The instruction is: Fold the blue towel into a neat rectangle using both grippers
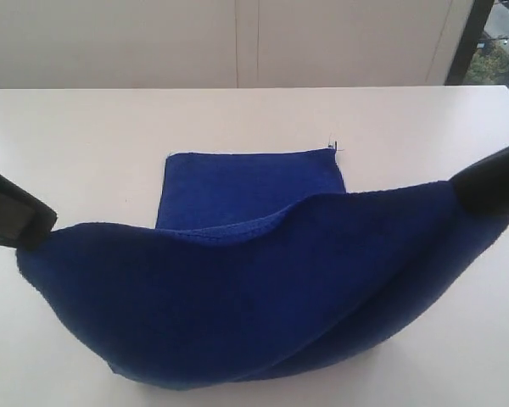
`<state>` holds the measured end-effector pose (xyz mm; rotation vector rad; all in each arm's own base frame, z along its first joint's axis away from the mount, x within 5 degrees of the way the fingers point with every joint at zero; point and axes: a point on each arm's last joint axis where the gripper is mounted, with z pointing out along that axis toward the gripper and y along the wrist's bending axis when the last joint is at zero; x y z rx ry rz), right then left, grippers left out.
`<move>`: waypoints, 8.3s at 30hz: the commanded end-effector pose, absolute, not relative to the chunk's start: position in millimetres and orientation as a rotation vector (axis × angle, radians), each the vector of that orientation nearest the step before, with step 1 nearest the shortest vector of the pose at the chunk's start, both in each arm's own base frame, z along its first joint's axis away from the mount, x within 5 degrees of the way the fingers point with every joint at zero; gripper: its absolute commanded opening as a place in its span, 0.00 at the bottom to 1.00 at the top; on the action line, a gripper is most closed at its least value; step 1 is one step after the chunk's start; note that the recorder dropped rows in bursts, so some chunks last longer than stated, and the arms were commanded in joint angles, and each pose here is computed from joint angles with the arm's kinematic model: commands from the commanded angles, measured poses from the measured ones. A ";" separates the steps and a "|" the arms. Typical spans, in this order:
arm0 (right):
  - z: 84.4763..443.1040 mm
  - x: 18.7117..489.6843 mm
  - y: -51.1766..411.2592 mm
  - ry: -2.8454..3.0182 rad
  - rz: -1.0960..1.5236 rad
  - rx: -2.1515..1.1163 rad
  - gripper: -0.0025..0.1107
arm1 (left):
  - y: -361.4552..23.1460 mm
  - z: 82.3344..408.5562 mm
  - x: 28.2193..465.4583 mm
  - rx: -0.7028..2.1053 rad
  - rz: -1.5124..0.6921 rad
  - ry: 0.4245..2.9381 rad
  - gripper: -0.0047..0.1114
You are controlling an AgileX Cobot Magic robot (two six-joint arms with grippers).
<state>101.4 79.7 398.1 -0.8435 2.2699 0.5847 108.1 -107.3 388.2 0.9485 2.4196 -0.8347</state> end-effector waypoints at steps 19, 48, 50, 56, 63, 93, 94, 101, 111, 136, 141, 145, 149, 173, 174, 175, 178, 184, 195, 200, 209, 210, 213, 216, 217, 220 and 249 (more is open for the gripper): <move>350.3 172.7 91.8 2.349 0.358 -0.778 0.02 | -126.4 337.4 169.4 0.810 -0.672 2.486 0.04; 295.2 277.6 117.8 2.280 0.173 -0.631 0.02 | -150.8 295.1 267.9 0.632 -0.426 2.264 0.04; 294.7 280.8 118.5 2.282 0.167 -0.625 0.02 | -151.3 295.3 275.6 0.620 -0.423 2.269 0.04; 286.9 293.4 123.0 2.258 0.183 -0.569 0.02 | -153.9 296.1 299.4 0.601 -0.399 2.268 0.04; 274.3 309.3 125.4 2.249 0.187 -0.523 0.02 | -162.6 290.2 319.4 0.605 -0.391 2.275 0.04; 245.7 395.8 141.5 2.261 0.172 -0.464 0.02 | -163.6 254.0 396.5 0.455 -0.366 2.316 0.04; 245.1 397.7 142.2 2.262 0.172 -0.465 0.02 | -160.3 253.1 399.6 0.442 -0.362 2.318 0.04; 238.5 411.0 145.1 2.265 0.170 -0.461 0.02 | -157.1 246.5 416.1 0.417 -0.353 2.318 0.04; 230.0 431.7 133.0 2.272 0.147 -0.417 0.02 | -162.6 233.1 433.8 0.400 -0.353 2.306 0.04; 164.2 458.8 136.9 2.266 0.135 -0.396 0.02 | -167.7 174.8 465.9 0.312 -0.313 2.257 0.04; 152.0 461.7 137.6 2.266 0.133 -0.395 0.02 | -168.9 158.3 468.0 0.308 -0.308 2.280 0.04; 147.9 464.3 138.1 2.241 0.132 -0.389 0.02 | -169.0 150.5 469.1 0.303 -0.305 2.289 0.04; 148.4 465.5 138.3 2.223 0.131 -0.389 0.02 | -168.8 150.7 470.3 0.297 -0.300 2.274 0.04; 189.3 449.4 130.6 2.326 0.151 -0.363 0.19 | -146.0 184.4 459.3 0.318 -0.338 2.385 0.32; 193.3 448.6 127.1 2.344 0.159 -0.330 0.15 | -142.7 189.7 457.4 0.319 -0.343 2.398 0.27; 200.5 448.4 122.5 2.390 0.165 -0.306 0.07 | -139.9 198.7 453.3 0.327 -0.354 2.415 0.17; 206.6 452.9 123.8 2.461 0.206 -0.335 0.02 | -146.8 202.3 448.5 0.337 -0.387 2.431 0.04; 194.9 467.0 134.1 2.480 0.303 -0.339 0.02 | -160.6 182.1 449.2 0.325 -0.446 2.479 0.04; 139.2 484.2 134.9 2.544 0.267 -0.350 0.02 | -180.4 156.9 443.0 0.397 -0.545 2.558 0.04; 126.6 485.5 134.7 2.557 0.258 -0.352 0.02 | -181.4 143.0 442.6 0.406 -0.546 2.595 0.04; 120.1 486.1 133.3 2.566 0.238 -0.364 0.02 | -181.7 121.6 440.7 0.427 -0.548 2.656 0.04; 120.1 486.6 131.4 2.567 0.236 -0.353 0.02 | -181.7 120.8 440.5 0.428 -0.549 2.659 0.04; 119.6 487.6 124.6 2.589 0.248 -0.276 0.02 | -181.7 118.0 440.5 0.430 -0.548 2.665 0.04; 119.2 488.6 117.2 2.605 0.256 -0.226 0.02 | -181.7 117.3 440.7 0.429 -0.547 2.664 0.04; 119.0 488.3 116.9 2.609 0.256 -0.226 0.02 | -181.7 117.4 440.8 0.428 -0.546 2.663 0.04; 119.0 488.7 115.8 2.608 0.255 -0.223 0.02 | -181.7 117.4 440.8 0.428 -0.546 2.663 0.04; 225.2 450.5 114.2 2.662 0.345 -0.290 0.02 | -171.4 211.5 423.6 0.655 -0.561 2.656 0.04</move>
